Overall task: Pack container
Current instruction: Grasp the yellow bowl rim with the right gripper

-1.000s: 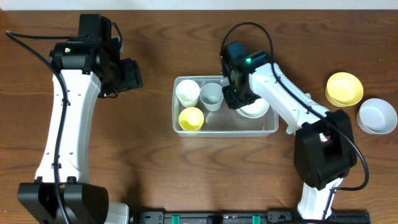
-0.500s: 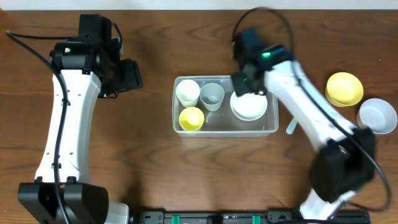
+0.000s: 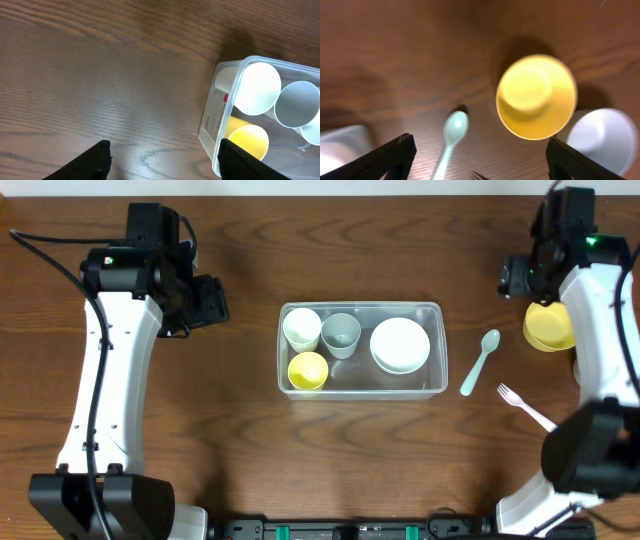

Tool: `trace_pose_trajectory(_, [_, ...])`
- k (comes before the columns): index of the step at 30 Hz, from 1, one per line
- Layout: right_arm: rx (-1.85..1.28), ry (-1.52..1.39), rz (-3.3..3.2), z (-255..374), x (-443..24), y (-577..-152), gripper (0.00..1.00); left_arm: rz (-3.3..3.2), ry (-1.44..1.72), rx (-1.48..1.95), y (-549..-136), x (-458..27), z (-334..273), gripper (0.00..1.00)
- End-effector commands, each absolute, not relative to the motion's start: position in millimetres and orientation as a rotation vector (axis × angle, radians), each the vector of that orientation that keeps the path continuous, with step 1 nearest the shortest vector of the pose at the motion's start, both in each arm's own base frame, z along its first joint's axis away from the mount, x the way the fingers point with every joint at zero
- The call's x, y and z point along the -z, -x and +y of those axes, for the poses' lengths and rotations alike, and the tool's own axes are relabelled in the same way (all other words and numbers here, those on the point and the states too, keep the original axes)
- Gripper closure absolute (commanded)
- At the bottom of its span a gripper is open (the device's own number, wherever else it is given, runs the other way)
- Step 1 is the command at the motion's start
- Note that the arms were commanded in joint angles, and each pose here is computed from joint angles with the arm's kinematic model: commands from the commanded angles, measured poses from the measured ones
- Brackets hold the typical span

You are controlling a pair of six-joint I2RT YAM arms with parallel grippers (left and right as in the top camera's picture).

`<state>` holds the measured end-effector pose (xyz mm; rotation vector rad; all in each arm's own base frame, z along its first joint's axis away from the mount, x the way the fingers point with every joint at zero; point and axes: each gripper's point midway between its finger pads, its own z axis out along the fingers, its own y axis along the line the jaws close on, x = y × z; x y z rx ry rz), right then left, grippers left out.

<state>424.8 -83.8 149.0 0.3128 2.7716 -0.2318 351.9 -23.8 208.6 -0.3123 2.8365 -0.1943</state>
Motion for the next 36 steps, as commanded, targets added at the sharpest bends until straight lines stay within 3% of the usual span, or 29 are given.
trace_pose_trajectory(1, [0.1,-0.322,2.889,-89,-106,-419,0.17,2.834,0.329,0.194,-350,-211,-23,0.31])
trace_pose_trajectory(8, [0.102,-0.393,3.006,-106,-48,-415,0.17,2.834,0.329,0.194,-349,-211,-23,0.31])
trace_pose_trajectory(12, [0.097,-0.399,3.045,-107,-28,-413,0.22,2.837,0.329,0.193,-349,-210,-23,0.31])
trace_pose_trajectory(18, [0.093,-0.405,3.069,-107,-17,-411,0.53,2.84,0.33,0.193,-348,-210,-23,0.31])
trace_pose_trajectory(26, [0.095,-0.404,3.063,-107,-17,-413,0.71,2.841,0.33,0.193,-348,-210,-22,0.31])
trace_pose_trajectory(29, [0.095,-0.404,3.062,-107,-17,-413,0.85,2.841,0.33,0.193,-348,-210,-22,0.31])
trace_pose_trajectory(34, [0.095,-0.399,3.062,-106,-19,-413,0.9,2.841,0.33,0.193,-348,-210,-22,0.31])
trace_pose_trajectory(36, [0.096,-0.399,3.055,-106,-25,-415,0.98,2.841,0.33,0.193,-348,-210,-22,0.31])
